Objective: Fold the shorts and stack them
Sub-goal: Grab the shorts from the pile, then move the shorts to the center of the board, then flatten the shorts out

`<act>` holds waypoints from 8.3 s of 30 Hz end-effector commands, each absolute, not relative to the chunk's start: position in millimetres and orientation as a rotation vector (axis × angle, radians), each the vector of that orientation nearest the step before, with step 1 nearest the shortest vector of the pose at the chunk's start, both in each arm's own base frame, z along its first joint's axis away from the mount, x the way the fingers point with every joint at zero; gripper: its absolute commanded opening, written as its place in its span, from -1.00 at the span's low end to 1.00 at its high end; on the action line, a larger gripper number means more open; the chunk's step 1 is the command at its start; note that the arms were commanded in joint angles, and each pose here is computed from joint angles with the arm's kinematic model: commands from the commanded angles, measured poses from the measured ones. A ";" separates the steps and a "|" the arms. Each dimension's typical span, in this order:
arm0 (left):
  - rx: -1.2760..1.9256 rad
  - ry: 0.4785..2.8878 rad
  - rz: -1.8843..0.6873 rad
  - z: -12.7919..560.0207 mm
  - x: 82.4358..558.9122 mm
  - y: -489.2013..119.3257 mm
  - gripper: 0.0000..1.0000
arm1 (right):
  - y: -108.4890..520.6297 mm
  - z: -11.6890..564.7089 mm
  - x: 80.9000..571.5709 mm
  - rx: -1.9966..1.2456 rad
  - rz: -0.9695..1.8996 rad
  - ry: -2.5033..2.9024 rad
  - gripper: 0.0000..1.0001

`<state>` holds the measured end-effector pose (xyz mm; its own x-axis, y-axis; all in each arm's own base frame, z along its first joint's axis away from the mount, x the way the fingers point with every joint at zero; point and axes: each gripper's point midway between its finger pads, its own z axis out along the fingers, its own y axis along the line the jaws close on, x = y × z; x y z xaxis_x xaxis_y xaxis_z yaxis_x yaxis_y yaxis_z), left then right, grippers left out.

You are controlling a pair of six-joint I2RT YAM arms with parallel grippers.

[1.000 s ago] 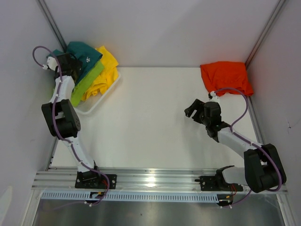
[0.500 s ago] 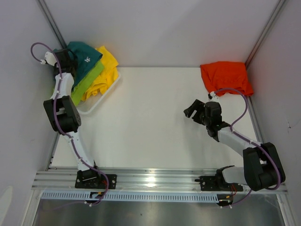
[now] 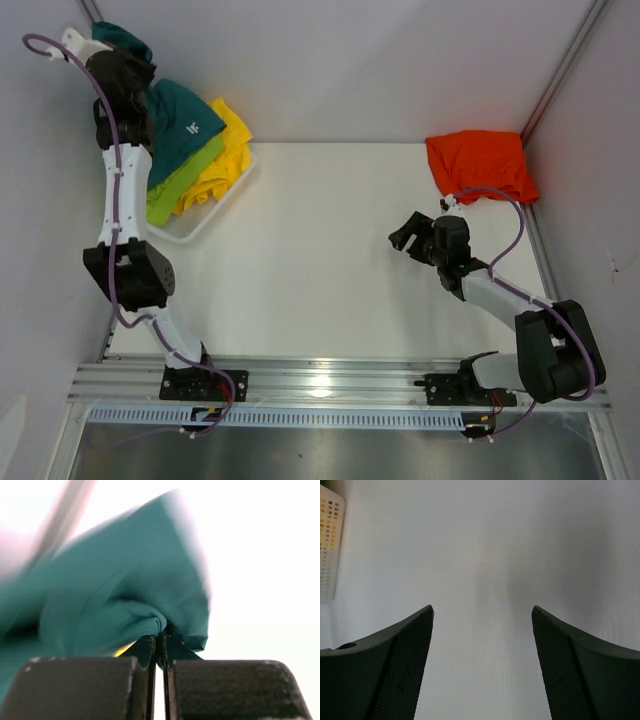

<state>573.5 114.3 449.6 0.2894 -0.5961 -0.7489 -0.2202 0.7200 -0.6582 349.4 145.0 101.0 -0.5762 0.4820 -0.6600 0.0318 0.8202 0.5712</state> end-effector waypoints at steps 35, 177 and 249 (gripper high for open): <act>-0.174 0.860 -1.130 585.1 222.9 -137.9 -1.00 | 188.6 152.0 337.5 0.096 0.840 1.923 0.60; -0.144 2.118 -0.619 286.9 273.2 -109.1 0.99 | 162.6 112.1 195.2 0.147 0.667 2.482 0.37; 0.009 2.379 -0.651 204.9 271.1 -135.0 0.99 | 97.5 285.5 345.9 0.329 0.902 2.078 -1.00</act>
<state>275.5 -125.0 212.6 -0.7624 -0.2139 -0.6107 0.1148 0.8841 -0.4529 333.4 107.0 261.5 -0.6494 0.5250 -0.5502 -0.0139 0.7152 0.6988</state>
